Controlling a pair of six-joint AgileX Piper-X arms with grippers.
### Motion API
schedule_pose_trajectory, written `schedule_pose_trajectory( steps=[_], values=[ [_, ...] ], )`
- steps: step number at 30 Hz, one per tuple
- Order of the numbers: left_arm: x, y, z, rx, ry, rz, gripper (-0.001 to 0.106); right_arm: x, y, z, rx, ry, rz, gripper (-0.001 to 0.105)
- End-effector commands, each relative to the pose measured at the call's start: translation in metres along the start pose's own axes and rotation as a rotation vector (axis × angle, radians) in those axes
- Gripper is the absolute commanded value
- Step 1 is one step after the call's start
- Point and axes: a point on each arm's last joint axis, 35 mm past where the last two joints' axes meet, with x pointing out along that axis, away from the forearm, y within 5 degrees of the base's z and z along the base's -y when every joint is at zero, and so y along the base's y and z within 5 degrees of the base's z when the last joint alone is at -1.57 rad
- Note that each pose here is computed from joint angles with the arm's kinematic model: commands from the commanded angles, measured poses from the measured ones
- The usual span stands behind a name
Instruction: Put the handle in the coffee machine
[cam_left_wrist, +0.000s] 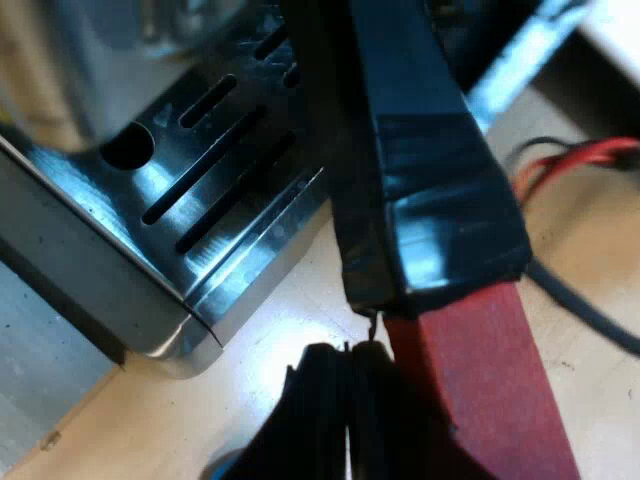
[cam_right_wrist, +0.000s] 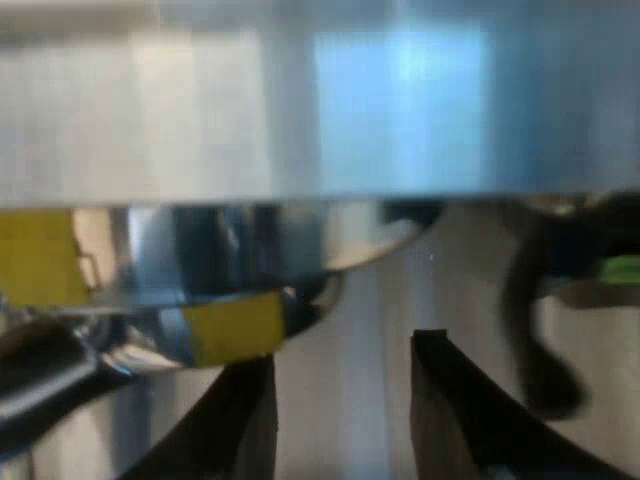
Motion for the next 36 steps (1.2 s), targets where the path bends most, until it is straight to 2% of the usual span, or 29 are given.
schedule_pose_trajectory(
  steps=[1,4,6,7,8,10,12,13,14,18,20,22,25,27,34,35,36],
  values=[
    [0.001,-0.008,-0.001,-0.015,0.000,-0.076,0.000,-0.007,-0.027,0.033,0.082,-0.056,-0.027,0.036],
    [0.001,-0.008,-0.001,-0.038,0.001,-0.076,0.000,-0.029,-0.055,0.028,0.042,-0.031,0.011,0.036],
    [0.001,-0.008,-0.001,-0.058,0.002,-0.076,0.000,-0.039,-0.066,0.029,0.075,-0.045,0.073,0.036],
    [0.001,-0.008,-0.001,-0.058,0.002,-0.076,0.000,-0.039,-0.066,0.029,0.075,-0.045,0.073,0.036],
    [0.000,-0.009,-0.001,-0.073,-0.001,-0.075,0.000,-0.046,-0.073,0.033,0.103,-0.059,0.129,0.036],
    [-0.002,-0.010,-0.001,-0.068,-0.010,-0.068,0.000,-0.051,-0.079,0.032,0.101,-0.047,0.177,0.036],
    [-0.006,-0.012,0.002,-0.056,-0.045,-0.053,0.000,-0.058,-0.087,0.032,0.110,-0.017,0.244,0.036],
    [-0.010,-0.013,0.005,-0.079,-0.079,-0.045,0.000,-0.068,-0.101,0.036,0.100,0.031,0.334,0.036],
    [-0.012,-0.014,0.005,-0.085,-0.089,-0.043,0.000,-0.071,-0.106,0.039,0.086,0.043,0.368,0.036],
    [-0.013,-0.016,0.002,-0.095,-0.085,-0.044,0.000,-0.082,-0.123,0.055,0.054,0.048,0.534,0.036],
    [-0.010,-0.016,-0.003,-0.113,-0.073,-0.048,0.000,-0.089,-0.133,0.066,0.078,0.046,0.636,0.036],
    [-0.003,-0.014,-0.011,-0.142,-0.054,-0.053,0.000,-0.095,-0.142,0.073,0.117,0.058,0.686,0.036],
    [0.009,-0.010,-0.026,-0.179,-0.037,-0.057,0.000,-0.103,-0.156,0.081,0.165,0.082,0.730,0.036],
    [0.010,-0.010,-0.028,-0.186,-0.037,-0.057,0.000,-0.105,-0.161,0.083,0.174,0.098,0.738,0.036],
    [0.017,-0.008,-0.036,-0.200,-0.055,-0.052,0.000,-0.114,-0.175,0.086,0.154,0.133,0.767,0.036],
    [0.016,-0.008,-0.035,-0.214,-0.065,-0.053,0.000,-0.123,-0.190,0.090,0.145,0.151,0.792,0.038],
    [0.017,-0.009,-0.035,-0.211,-0.061,-0.056,0.000,-0.124,-0.191,0.089,0.140,0.159,0.794,0.043]
  ],
)
